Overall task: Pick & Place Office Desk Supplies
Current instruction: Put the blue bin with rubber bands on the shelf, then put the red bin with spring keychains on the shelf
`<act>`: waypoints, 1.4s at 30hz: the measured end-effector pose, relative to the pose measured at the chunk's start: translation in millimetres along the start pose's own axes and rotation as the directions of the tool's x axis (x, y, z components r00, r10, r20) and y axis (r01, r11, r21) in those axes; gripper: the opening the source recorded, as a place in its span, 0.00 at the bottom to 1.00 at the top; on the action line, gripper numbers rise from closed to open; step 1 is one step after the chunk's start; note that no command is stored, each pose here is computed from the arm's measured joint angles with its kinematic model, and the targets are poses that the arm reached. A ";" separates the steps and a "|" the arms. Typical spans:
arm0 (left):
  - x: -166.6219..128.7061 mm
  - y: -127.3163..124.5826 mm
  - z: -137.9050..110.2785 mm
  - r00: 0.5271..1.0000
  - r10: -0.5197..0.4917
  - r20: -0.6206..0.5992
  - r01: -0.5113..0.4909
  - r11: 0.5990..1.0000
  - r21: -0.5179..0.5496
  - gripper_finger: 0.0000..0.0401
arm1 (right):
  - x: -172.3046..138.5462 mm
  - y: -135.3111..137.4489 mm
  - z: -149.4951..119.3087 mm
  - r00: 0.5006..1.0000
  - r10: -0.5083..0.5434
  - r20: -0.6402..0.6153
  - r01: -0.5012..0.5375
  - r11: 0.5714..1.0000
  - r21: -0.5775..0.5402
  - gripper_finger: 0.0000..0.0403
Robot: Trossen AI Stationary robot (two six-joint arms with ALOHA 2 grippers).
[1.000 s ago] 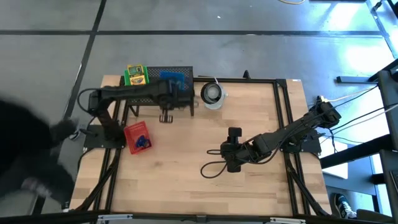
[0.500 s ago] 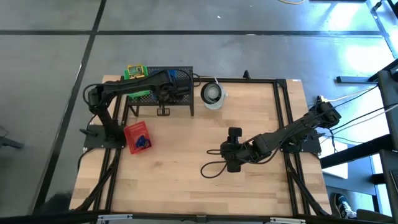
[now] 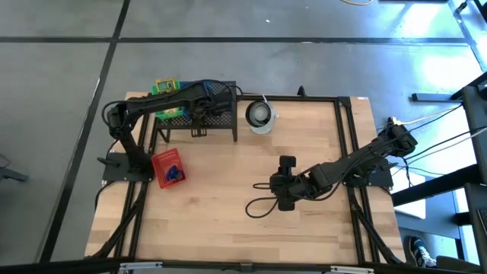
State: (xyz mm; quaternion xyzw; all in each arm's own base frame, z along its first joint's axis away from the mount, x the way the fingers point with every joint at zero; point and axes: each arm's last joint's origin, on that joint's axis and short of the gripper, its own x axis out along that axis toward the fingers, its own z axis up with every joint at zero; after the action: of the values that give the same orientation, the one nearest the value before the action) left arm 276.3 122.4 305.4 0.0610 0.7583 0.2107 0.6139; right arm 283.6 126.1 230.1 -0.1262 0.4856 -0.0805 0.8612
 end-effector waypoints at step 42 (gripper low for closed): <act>-53.3 -23.0 -40.7 0.973 0.102 0.206 -0.082 0.991 -0.103 0.28 | 0.0 0.0 0.0 1.000 0.000 0.000 0.000 1.000 -0.014 0.50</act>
State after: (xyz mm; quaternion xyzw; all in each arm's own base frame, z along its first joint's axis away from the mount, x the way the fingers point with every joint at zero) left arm 253.9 73.0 351.0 0.0893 0.6745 0.2666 0.6826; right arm 283.6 126.1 230.1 -0.1322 0.4860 -0.0772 0.8604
